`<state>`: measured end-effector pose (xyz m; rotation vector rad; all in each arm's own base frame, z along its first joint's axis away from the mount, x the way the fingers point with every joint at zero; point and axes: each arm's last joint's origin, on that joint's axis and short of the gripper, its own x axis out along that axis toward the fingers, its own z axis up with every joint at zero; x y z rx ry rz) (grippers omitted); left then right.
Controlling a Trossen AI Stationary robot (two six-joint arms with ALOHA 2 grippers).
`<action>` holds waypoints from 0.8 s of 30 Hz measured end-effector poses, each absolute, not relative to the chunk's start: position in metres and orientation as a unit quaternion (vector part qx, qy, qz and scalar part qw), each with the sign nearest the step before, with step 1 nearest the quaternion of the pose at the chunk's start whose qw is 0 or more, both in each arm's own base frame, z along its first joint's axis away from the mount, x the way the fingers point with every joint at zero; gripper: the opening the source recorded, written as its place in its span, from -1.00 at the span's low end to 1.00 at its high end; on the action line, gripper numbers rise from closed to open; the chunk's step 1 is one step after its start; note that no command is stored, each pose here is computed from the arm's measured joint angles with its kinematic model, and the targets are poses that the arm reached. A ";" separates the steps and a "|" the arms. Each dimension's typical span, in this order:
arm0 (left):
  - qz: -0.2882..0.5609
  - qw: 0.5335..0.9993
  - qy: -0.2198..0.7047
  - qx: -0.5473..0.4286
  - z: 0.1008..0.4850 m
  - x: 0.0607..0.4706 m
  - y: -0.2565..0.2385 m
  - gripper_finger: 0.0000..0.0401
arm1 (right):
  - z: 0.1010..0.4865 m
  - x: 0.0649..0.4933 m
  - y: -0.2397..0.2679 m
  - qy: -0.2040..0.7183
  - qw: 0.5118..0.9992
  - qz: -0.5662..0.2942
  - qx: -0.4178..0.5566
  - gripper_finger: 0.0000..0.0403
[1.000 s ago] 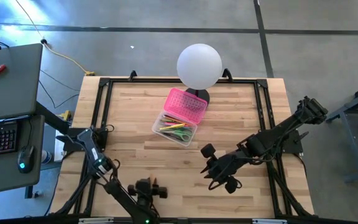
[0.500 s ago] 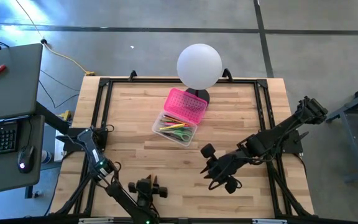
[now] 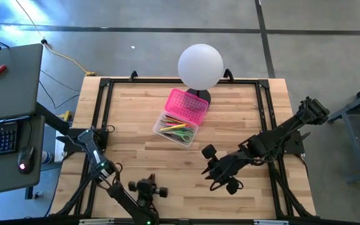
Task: Pick & place school supplies into a supply box
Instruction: Put the orange pencil into the pink supply box
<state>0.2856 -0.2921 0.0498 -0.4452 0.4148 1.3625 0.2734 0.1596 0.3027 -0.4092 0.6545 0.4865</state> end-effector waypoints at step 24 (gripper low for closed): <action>0.555 0.801 0.187 -0.122 0.192 0.361 -0.193 -0.95 | 0.303 0.273 0.160 0.316 0.898 0.235 -0.198 -0.63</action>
